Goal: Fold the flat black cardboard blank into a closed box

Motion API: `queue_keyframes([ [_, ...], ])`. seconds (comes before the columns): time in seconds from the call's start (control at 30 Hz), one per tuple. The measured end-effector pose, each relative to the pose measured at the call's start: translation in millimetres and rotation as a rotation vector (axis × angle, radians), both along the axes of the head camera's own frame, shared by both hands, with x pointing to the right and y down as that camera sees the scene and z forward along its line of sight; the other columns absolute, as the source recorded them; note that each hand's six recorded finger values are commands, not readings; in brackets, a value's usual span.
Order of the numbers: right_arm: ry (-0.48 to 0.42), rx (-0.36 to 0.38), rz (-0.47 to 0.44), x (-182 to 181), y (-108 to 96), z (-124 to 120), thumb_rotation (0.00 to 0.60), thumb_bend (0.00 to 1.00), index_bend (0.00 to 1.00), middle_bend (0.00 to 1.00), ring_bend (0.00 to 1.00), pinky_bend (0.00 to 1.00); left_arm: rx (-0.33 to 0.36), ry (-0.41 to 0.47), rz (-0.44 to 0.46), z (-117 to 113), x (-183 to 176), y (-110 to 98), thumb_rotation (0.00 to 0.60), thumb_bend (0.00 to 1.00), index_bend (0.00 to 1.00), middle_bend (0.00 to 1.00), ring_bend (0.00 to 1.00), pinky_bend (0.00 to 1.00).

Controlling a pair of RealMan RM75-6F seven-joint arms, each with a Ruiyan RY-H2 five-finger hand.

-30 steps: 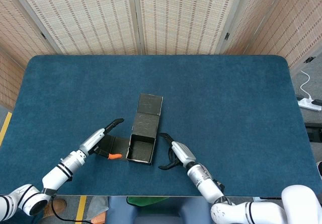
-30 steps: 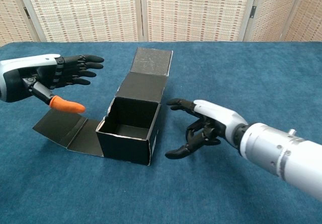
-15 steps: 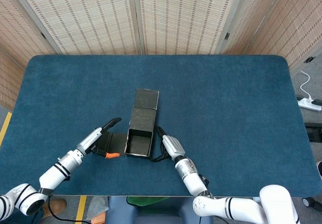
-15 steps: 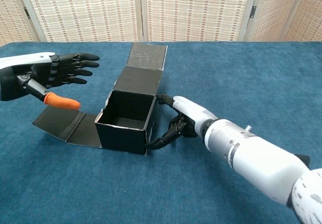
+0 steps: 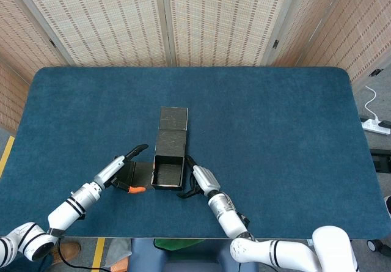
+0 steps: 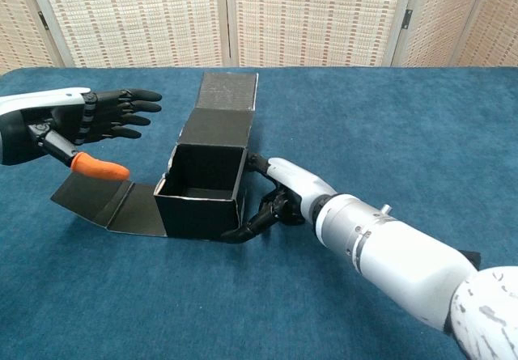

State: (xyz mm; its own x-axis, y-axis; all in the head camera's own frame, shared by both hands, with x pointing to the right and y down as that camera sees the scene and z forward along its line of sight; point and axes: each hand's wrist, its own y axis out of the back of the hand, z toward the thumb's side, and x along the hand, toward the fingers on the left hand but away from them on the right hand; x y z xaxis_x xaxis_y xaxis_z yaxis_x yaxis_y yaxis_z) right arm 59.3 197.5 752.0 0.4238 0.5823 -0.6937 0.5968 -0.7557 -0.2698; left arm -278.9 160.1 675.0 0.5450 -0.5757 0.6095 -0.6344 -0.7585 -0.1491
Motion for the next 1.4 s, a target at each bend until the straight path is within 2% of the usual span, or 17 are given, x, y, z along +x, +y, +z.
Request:
queue_keyframes([
  [0.2,0.011,0.020,0.025,-11,-5,7,0.600,0.00,0.00,0.04,0.64,1.00,-0.002,0.002,-0.006,1,-3,2,0.600,0.20,0.00,0.00,0.00,0.05],
  [0.4,0.020,0.041,0.066,-22,-11,16,0.600,0.03,0.01,0.18,0.68,1.00,-0.002,-0.006,-0.001,0,-9,6,0.600,0.19,0.00,0.00,0.00,0.05],
  [0.7,0.034,0.091,0.083,-29,-20,27,0.600,0.07,0.26,0.37,0.71,1.00,-0.008,-0.014,0.000,1,-15,8,0.600,0.20,0.00,0.00,0.00,0.07],
  [0.87,0.010,0.108,0.105,-32,-25,25,0.600,0.11,0.38,0.45,0.72,1.00,0.012,-0.018,-0.005,0,-16,6,0.600,0.20,0.02,0.00,0.02,0.17],
  [0.93,-0.009,0.108,0.122,-32,-29,22,0.600,0.11,0.40,0.46,0.72,1.00,0.038,-0.025,-0.016,-1,-17,4,0.600,0.20,0.16,0.09,0.17,0.35],
  [0.97,-0.019,0.106,0.130,-32,-31,21,0.600,0.11,0.40,0.46,0.72,1.00,0.053,-0.029,-0.021,-2,-18,3,0.600,0.20,0.27,0.17,0.28,0.48],
  [1.0,-0.030,0.104,0.138,-31,-33,19,0.600,0.11,0.40,0.46,0.72,1.00,0.072,-0.033,-0.026,-4,-19,2,0.600,0.20,0.32,0.23,0.35,0.55],
  [1.03,-0.046,0.100,0.149,-31,-37,16,0.600,0.11,0.40,0.46,0.73,1.00,0.100,-0.038,-0.031,-7,-20,0,0.600,0.20,0.41,0.34,0.47,0.66],
  [1.1,-0.077,0.089,0.171,-30,-43,11,0.600,0.11,0.40,0.46,0.73,1.00,0.147,-0.044,-0.034,-13,-21,-1,0.600,0.20,0.47,0.44,0.60,0.75],
  [1.17,-0.119,0.070,0.199,-29,-52,4,0.600,0.11,0.40,0.46,0.73,1.00,0.198,-0.046,-0.031,-20,-21,-1,0.600,0.20,0.51,0.49,0.71,0.81],
  [1.33,-0.215,0.039,0.278,-18,-80,-18,0.600,0.11,0.40,0.46,0.72,1.00,0.293,-0.035,-0.013,-37,-18,3,0.600,0.20,0.54,0.55,0.82,0.92],
  [1.4,-0.247,0.029,0.313,-14,-90,-25,0.600,0.11,0.40,0.46,0.72,1.00,0.306,-0.027,0.004,-42,-15,6,0.600,0.20,0.56,0.57,0.85,0.94],
])
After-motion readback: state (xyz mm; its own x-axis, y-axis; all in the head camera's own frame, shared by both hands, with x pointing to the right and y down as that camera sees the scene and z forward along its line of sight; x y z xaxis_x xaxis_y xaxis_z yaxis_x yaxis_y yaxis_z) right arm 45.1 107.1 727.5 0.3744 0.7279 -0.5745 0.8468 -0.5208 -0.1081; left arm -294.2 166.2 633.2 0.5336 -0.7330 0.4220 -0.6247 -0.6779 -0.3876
